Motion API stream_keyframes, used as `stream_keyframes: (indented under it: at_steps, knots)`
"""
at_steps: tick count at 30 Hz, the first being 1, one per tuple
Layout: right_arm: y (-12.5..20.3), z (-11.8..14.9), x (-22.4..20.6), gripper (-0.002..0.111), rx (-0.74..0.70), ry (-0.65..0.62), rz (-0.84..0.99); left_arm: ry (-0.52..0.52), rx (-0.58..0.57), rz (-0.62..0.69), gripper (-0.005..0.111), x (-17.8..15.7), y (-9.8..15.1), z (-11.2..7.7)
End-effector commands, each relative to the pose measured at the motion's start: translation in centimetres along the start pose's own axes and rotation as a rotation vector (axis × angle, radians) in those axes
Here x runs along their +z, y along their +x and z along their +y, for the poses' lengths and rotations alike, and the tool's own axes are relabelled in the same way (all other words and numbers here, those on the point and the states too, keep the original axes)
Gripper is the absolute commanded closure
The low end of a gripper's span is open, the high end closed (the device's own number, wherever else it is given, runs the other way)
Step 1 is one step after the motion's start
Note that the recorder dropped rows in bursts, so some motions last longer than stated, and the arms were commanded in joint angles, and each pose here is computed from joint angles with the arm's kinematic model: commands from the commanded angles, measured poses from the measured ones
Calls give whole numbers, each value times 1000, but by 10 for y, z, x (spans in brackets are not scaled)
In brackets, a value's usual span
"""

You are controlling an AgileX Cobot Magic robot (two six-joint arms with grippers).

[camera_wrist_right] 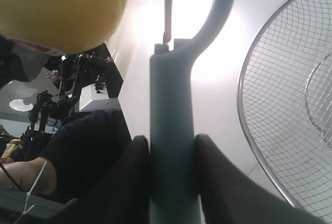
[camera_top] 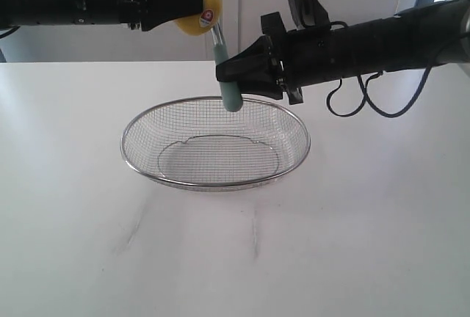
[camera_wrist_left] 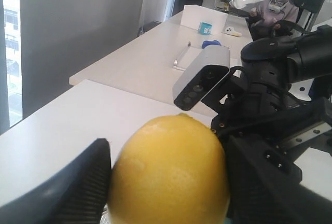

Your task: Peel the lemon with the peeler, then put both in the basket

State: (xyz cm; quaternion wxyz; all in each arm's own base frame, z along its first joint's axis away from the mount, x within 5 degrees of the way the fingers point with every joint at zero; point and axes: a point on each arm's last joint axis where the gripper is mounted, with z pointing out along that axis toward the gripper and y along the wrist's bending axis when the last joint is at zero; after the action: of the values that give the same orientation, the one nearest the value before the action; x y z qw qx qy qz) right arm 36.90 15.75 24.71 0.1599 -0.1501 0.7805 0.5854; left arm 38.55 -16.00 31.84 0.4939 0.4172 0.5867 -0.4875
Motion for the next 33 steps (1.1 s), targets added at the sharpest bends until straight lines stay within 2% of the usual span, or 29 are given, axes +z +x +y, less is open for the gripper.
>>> stream_keyframes:
  at_steps: [1, 12, 21, 33]
  knots:
    - [-2, 8, -3, 108, -20, -20, -18, 17, -5, -42, 107, 0, -9, -6]
    - [-7, 18, -19, 108, -50, -11, -58, 22, 16, 15, 107, 0, -4, -7]
    - [-8, 37, -26, 108, -87, -16, -75, -21, 17, 21, 107, 0, -4, -3]
    - [-7, 37, -27, 108, -113, -1, -59, -21, 17, 21, 107, 0, -4, -3]
